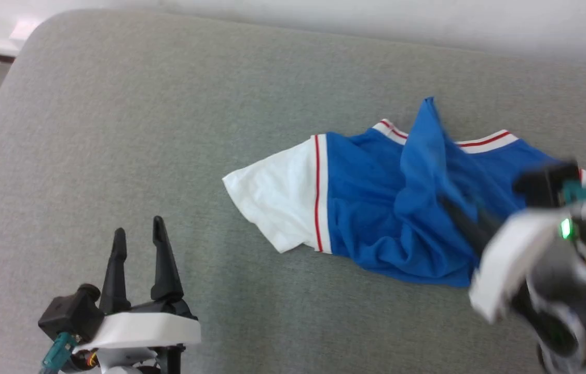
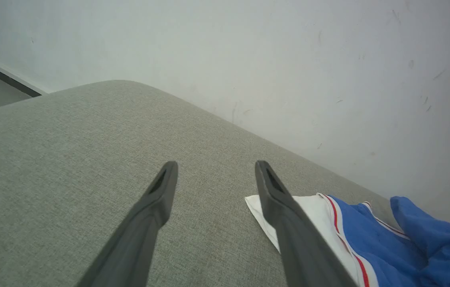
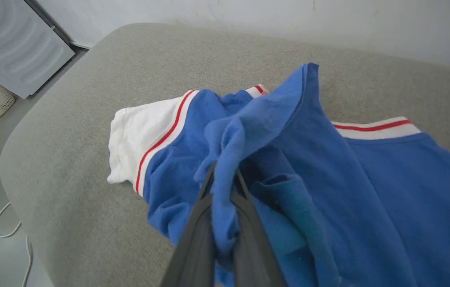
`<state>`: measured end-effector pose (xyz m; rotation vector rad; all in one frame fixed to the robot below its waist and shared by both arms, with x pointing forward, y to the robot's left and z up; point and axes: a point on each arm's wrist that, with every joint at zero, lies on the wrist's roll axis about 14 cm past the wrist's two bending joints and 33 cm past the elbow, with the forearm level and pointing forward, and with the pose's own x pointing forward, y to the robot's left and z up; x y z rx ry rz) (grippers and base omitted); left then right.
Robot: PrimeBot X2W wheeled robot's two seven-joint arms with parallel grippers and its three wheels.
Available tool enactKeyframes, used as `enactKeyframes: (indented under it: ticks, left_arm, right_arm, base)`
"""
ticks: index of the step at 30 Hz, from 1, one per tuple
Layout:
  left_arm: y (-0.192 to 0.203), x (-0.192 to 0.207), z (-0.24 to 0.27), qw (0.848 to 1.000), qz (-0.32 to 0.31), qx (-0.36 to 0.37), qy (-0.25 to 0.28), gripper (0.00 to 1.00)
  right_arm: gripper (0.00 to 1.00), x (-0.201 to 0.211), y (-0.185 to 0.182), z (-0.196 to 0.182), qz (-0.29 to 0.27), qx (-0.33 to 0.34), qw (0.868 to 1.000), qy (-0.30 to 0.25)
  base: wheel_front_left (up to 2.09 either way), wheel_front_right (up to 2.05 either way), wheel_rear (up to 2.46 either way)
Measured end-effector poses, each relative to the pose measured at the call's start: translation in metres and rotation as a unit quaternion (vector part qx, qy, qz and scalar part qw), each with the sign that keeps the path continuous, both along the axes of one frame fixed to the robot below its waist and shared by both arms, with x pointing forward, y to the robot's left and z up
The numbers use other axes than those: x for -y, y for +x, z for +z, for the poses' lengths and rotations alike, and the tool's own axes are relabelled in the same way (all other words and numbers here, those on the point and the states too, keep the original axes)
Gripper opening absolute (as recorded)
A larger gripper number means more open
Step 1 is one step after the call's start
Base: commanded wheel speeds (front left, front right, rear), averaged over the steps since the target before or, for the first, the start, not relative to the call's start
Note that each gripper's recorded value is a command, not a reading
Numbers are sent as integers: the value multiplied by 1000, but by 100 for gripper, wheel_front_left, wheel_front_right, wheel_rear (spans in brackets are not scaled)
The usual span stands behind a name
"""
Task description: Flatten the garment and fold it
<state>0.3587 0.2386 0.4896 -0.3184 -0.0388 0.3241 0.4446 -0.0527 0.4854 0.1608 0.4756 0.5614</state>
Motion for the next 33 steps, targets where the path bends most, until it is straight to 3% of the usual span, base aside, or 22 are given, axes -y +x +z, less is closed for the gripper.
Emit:
enactKeyframes:
  ticks: [5,10,12,15,16,18,23,27,29,33]
  left_arm:
    - [2,14,-2,1000,-23,0,-8,100]
    - [8,22,-4,999,-36,0,-13,100]
    - [10,25,-6,999,-41,-3,-14,100]
    - [11,27,-10,999,-45,-9,-17,100]
    - [11,28,-10,999,-46,-9,-17,100]
    - [12,29,-11,999,-47,-10,-18,100]
    - [12,30,-8,999,-50,-5,-18,100]
    - [13,28,-1,999,-51,6,-15,100]
    - [14,29,6,998,-53,16,-14,100]
    - [18,32,21,997,-70,36,23,100]
  right_arm:
    - [0,40,-84,-38,-11,-127,991,-29]
    - [0,73,-174,-80,-33,-283,957,-58]
    - [0,82,-192,-89,-50,-311,947,-67]
    - [0,93,-196,-102,-67,-314,942,-100]
    - [10,96,-192,-105,-79,-305,943,-102]
    - [100,95,-180,-105,-82,-276,951,-114]
    - [100,79,-120,-62,-110,-146,982,-57]
    - [100,96,-81,-7,-155,-27,987,-26]
    - [100,116,-64,26,-197,52,979,-24]
    - [100,153,-49,82,-263,213,939,-63]
  base:
    - [0,0,0]
    - [0,0,0]
    - [0,0,0]
    - [0,0,0]
    - [0,0,0]
    - [0,0,0]
    - [0,0,0]
    - [0,0,0]
    - [0,0,0]
    - [0,0,0]
